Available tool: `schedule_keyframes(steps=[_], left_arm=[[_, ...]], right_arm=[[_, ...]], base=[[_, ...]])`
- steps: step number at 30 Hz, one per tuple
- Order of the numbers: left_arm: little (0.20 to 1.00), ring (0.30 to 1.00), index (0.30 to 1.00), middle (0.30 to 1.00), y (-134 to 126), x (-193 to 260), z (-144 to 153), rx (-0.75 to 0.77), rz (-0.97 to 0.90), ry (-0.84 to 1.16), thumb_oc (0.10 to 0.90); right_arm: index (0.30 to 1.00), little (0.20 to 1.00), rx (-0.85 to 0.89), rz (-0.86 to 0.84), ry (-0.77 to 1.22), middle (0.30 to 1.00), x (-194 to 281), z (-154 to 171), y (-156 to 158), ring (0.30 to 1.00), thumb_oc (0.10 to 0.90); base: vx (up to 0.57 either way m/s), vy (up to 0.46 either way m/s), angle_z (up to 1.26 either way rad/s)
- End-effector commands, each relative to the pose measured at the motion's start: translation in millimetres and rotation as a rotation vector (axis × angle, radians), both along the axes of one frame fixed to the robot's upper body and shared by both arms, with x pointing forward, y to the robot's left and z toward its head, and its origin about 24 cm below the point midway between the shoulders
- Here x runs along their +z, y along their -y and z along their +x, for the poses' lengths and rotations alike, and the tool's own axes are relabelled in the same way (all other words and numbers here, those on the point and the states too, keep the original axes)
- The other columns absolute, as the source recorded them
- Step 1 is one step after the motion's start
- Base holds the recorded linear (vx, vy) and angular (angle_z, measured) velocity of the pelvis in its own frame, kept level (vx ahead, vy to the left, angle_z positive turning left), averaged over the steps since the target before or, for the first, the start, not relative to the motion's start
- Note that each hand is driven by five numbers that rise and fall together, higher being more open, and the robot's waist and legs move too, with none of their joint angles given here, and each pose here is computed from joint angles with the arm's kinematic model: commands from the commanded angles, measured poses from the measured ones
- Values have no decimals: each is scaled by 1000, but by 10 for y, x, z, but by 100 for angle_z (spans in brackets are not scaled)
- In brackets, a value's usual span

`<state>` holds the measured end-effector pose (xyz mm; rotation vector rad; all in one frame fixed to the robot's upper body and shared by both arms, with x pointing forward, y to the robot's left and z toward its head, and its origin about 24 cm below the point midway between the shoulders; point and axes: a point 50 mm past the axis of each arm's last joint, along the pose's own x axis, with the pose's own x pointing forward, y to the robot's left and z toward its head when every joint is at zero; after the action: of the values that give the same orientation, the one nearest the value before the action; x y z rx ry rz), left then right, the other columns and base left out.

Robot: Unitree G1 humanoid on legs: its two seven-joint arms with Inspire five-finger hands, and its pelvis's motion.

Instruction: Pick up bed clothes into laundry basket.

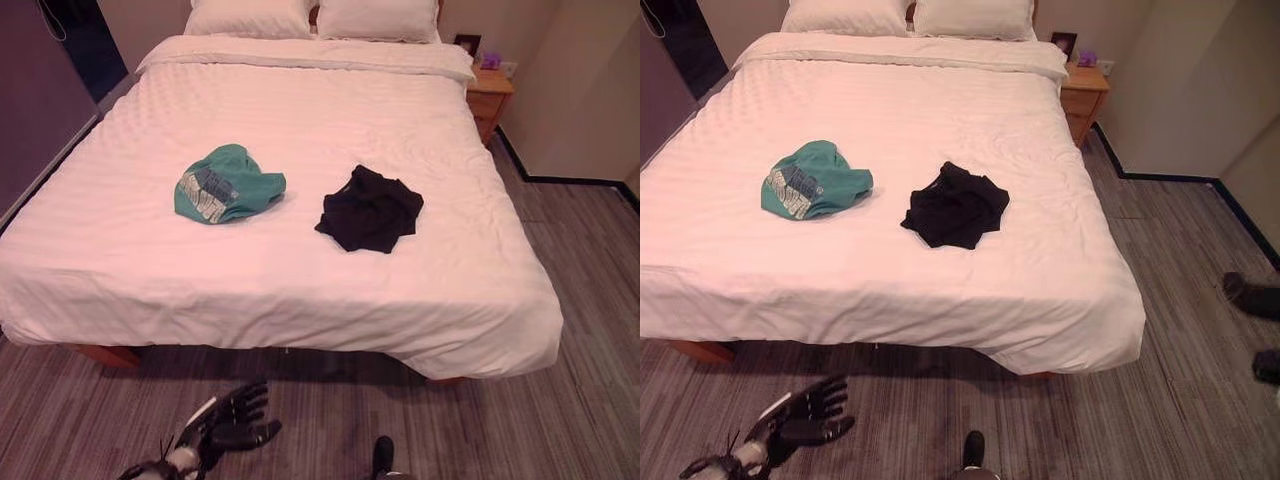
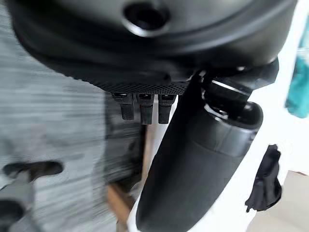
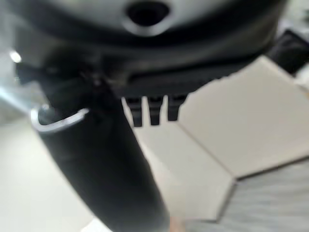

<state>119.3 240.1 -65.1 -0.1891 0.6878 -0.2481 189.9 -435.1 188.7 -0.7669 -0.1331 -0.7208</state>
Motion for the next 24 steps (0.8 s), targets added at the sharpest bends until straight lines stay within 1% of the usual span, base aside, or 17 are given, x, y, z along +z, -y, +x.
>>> schedule_keyframes(steps=[1, 2, 3, 5, 6, 7, 9, 11, 13, 17, 22, 23, 24], left_arm=[[900, 900, 900, 900, 198, 381, 490, -136, -97, 249, 800], [900, 900, 900, 900, 231, 395, 512, -148, -104, 256, 800], [900, 900, 900, 900, 304, 429, 549, -197, -111, 263, 800], [900, 900, 900, 900, 328, 447, 565, -208, -120, 266, 800], [900, 900, 900, 900, 322, 445, 562, -193, -125, 269, 800], [900, 900, 900, 900, 332, 469, 580, -209, -126, 272, 800], [900, 900, 900, 900, 382, 520, 599, -226, -143, 287, 800], [900, 900, 900, 900, 390, 527, 599, -234, -143, 287, 800], [900, 900, 900, 900, 409, 526, 594, -235, -154, 285, 800], [900, 900, 900, 900, 402, 509, 562, -252, -148, 266, 800], [900, 900, 900, 900, 415, 523, 561, -254, -151, 268, 800], [900, 900, 900, 900, 414, 539, 582, -245, -152, 276, 800], [900, 900, 900, 900, 415, 539, 582, -245, -152, 277, 800]], right_arm=[[900, 900, 108, -120, 185, 900, 755, 278, -77, 900, 800], [900, 900, 119, -139, 148, 900, 850, 404, -80, 900, 800], [900, 900, 111, -150, 92, 900, 979, 520, -53, 900, 800], [900, 900, 111, -153, 64, 900, 1090, 632, -58, 900, 800], [900, 900, 125, -159, 67, 900, 1133, 696, -100, 900, 800], [900, 900, 131, -185, -9, 900, 1259, 890, -170, 900, 800], [900, 900, 105, -238, -66, 900, 1523, 1132, -313, 900, 800], [900, 900, 95, -272, -89, 900, 1597, 1202, -377, 900, 800], [900, 900, 110, -343, -104, 900, 1739, 1336, -568, 900, 800], [900, 900, 92, -415, -150, 900, 1885, 1482, -758, 900, 800], [900, 900, 67, -405, -139, 900, 1939, 1515, -793, 900, 800], [900, 900, 42, -441, -171, 900, 1937, 1531, -805, 900, 800], [900, 900, 42, -442, -171, 900, 1940, 1531, -806, 900, 800]], base=[[-15, -16, 4], [-16, -31, 3], [-29, -32, 5], [-11, -23, 9], [-31, -40, 15], [-47, -45, 12], [-54, -63, 1], [-14, -33, 24], [15, -33, 52], [32, -36, 24], [27, -38, 35], [7, -38, 11], [30, -63, 16]])
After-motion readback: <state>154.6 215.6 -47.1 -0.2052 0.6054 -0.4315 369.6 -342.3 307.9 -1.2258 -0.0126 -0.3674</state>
